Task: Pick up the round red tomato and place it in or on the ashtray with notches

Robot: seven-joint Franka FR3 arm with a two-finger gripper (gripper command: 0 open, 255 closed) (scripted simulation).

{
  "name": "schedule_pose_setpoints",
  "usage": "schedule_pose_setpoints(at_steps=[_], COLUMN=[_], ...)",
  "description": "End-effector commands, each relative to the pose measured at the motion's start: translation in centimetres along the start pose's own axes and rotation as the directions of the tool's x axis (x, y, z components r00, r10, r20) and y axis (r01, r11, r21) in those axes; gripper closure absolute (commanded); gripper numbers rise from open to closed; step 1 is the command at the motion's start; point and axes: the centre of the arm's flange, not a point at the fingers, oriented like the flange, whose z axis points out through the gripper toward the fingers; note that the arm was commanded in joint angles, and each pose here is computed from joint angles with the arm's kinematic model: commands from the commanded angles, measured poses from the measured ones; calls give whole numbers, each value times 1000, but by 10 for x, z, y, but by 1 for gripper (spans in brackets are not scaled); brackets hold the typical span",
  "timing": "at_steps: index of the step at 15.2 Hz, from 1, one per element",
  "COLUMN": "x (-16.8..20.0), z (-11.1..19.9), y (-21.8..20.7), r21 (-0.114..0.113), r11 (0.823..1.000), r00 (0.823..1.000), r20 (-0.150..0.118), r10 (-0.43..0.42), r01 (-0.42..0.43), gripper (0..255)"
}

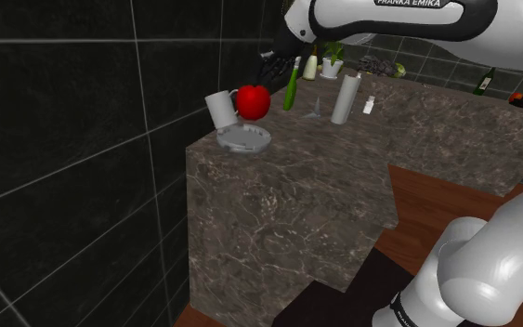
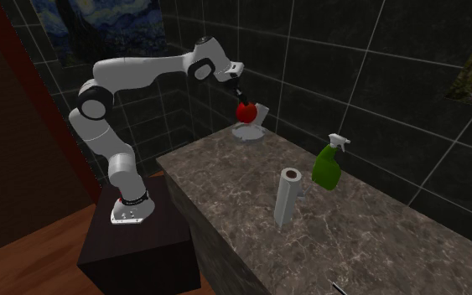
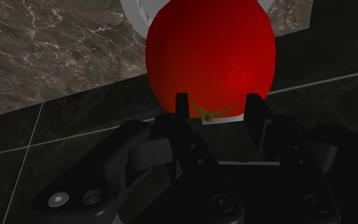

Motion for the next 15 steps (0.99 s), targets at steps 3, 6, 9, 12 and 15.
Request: schedule_pose_setpoints(at_steps=[3,6,9,12,15], x=[-12,-20,-28,-36,-36], z=[18,31,45,57,57], y=[1,2,3,4,4], r21=[0,0,0,0,0], r11=[1000,1000,1000,1000,1000], r00=[1000,1000,1000,1000,1000], r20=[-1,-1,-1,-1,-1], r10=[0,0,0,0,0], r01=[0,0,0,0,0], gripper=[255,255,255,255,255])
